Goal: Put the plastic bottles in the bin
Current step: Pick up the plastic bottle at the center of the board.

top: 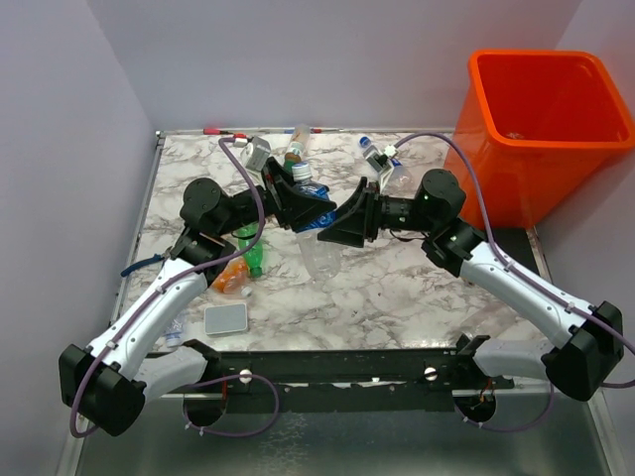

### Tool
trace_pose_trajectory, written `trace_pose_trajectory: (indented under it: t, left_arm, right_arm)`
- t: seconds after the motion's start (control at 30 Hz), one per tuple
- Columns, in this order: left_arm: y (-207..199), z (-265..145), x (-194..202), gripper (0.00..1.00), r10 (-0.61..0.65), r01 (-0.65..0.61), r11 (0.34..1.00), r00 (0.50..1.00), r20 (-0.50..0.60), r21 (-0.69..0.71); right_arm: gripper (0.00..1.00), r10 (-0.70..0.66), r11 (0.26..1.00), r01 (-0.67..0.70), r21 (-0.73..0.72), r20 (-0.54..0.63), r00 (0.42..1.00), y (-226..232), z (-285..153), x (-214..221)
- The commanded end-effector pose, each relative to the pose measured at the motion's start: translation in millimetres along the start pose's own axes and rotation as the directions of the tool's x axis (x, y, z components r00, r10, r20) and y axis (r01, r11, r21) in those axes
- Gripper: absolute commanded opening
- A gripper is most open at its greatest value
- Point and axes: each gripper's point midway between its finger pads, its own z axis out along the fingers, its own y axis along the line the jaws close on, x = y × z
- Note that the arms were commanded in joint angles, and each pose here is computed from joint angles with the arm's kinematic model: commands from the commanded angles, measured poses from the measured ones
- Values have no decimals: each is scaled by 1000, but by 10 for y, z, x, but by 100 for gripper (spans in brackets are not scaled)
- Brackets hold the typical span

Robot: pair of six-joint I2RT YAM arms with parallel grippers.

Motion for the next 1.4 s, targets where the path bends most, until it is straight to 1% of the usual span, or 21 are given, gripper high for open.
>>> trace_pose_trajectory:
  t: [0.0,0.1,0.13,0.17,0.23,0.27,0.3,0.33,0.47,0.5,0.57,0.63,0.7,0.83,0.93,1.07,1.27,1.37]
  left_arm:
    - [-45,66,-49,6,17,-17,1000,1000,10,13]
    - [-68,98,-13,18,13,-13,1000,1000,5,20]
    - [-83,106,-4,27,14,-14,1000,1000,3,25]
    - [-87,108,1,42,18,-18,1000,1000,4,24]
    - [-85,96,-22,63,24,-25,1000,1000,19,10]
    - [-75,85,-47,77,28,-28,1000,999,33,-5]
    - [-29,69,-106,94,33,-31,999,997,63,-44]
    - [9,44,-162,98,41,-34,996,995,94,-81]
    - [122,-163,-452,99,91,-31,970,966,241,-241]
    - [114,-210,-499,99,100,-30,966,960,262,-258]
    - [86,-262,-514,99,102,-27,963,958,269,-268]
    - [54,-278,-430,99,90,-28,966,968,232,-257]
    - [4,-281,-269,99,77,-38,974,983,167,-222]
    - [-146,-268,61,99,4,2,995,998,60,-100]
    - [-208,-258,156,99,-47,49,998,998,39,-49]
    - [-311,-202,240,99,-82,81,996,996,23,32]
    - [-478,-69,367,99,-78,79,991,997,-14,108]
    - [-505,-8,417,99,-71,73,990,997,-26,121]
  right_arm:
    - [49,12,1000,-12,-12,-32,999,-33,75,117]
    - [41,25,999,-25,-21,-3,1000,-35,82,113]
    - [39,19,1000,-19,-23,14,1000,-26,79,89]
    - [37,17,1000,-17,-19,27,999,-21,71,73]
    - [35,5,1000,-4,-14,62,998,-5,53,19]
    - [34,0,1000,1,-10,79,997,5,38,-2]
    - [34,-7,1000,7,-2,99,995,8,23,-29]
    - [33,-13,1000,12,13,129,992,6,-2,-67]
    - [33,-57,994,32,102,247,967,-47,-146,-201]
    - [33,-74,992,41,123,274,959,-50,-189,-242]
    - [32,-111,986,64,156,316,942,-28,-254,-338]
    - [32,-157,976,92,198,341,927,-16,-314,-445]
    - [32,-213,963,136,232,353,911,31,-370,-550]
    - [31,-280,945,190,266,361,890,119,-440,-675]
    - [32,-289,946,203,252,375,881,182,-452,-712]
    - [32,-270,959,202,200,415,869,283,-441,-758]
    - [32,-241,970,205,129,428,871,361,-355,-788]
    - [32,-227,974,203,101,422,878,371,-310,-782]
